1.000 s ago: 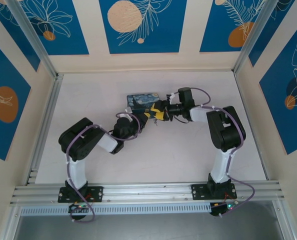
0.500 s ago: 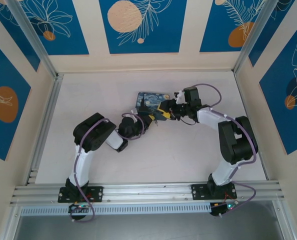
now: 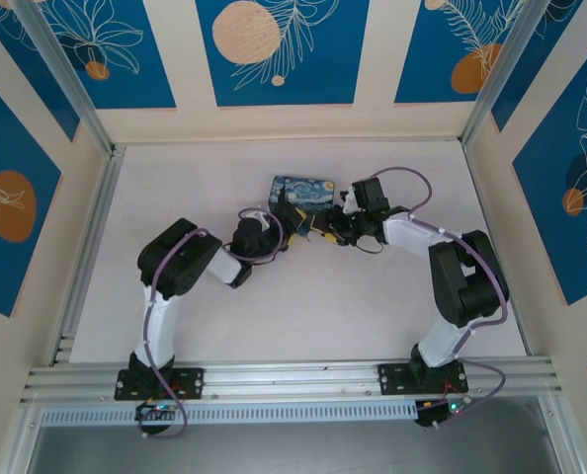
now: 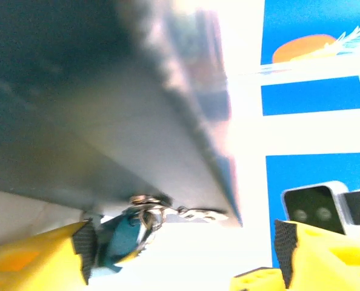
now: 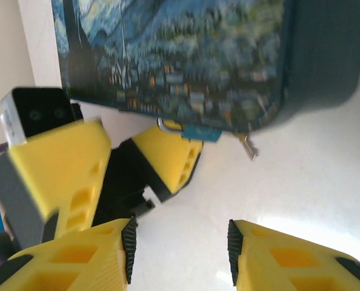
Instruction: Unlock a padlock with a key
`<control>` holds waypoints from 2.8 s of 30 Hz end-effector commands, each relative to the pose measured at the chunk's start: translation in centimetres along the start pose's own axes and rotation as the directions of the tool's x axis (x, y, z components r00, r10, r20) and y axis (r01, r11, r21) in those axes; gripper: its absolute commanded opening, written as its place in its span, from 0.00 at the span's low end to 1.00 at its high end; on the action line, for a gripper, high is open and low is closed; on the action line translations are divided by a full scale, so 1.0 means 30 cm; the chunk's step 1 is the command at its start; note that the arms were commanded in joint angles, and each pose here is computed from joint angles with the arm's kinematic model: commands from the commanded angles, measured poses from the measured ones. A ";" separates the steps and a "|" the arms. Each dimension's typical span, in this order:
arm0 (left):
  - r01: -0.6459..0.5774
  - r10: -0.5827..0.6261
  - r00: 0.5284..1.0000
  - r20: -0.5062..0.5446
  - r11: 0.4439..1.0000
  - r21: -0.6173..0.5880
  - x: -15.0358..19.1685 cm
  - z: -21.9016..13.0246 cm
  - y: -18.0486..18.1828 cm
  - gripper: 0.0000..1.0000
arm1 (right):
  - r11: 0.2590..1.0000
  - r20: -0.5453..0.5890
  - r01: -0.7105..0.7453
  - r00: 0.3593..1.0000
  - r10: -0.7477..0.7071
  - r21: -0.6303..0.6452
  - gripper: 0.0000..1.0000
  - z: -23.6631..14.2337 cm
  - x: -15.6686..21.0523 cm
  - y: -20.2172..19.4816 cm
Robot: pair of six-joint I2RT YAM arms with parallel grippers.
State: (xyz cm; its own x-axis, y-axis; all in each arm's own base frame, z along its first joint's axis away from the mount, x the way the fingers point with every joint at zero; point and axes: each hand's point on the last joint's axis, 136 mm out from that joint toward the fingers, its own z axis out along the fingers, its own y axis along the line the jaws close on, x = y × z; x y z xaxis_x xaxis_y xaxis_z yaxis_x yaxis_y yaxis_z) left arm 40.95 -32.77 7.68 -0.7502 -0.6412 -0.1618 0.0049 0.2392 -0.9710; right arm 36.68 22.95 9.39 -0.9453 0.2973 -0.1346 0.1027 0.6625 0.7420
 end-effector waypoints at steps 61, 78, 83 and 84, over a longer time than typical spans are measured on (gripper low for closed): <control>-0.046 0.047 0.999 0.002 0.982 -0.184 -0.133 -0.358 -0.166 1.00 | 0.879 -0.128 0.333 0.943 -0.307 0.342 0.00 0.136 0.014 -0.021; 0.131 -0.137 0.966 -0.220 0.990 -0.044 0.107 -0.264 -0.275 1.00 | 0.917 -0.061 0.121 0.986 -0.155 -0.380 0.00 -0.244 0.191 0.213; 0.215 -0.208 0.956 -0.206 0.976 0.015 0.155 -0.201 -0.311 0.92 | 0.932 -0.053 -0.086 0.996 0.072 -0.353 0.00 -0.210 0.146 0.178; 0.232 -0.220 0.953 -0.208 0.972 0.033 0.164 -0.189 -0.318 0.88 | 0.929 -0.051 -0.132 0.991 0.122 -0.345 0.00 -0.201 0.140 0.172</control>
State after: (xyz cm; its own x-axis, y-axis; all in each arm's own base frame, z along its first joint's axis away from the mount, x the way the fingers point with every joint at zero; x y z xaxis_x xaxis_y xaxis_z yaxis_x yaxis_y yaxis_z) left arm 32.22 -32.48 13.68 -0.8674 -0.4924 0.0724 -0.1942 0.2008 -0.9602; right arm 30.74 23.29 16.21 -0.9600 0.2543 -0.1172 -0.0035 0.4078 0.9131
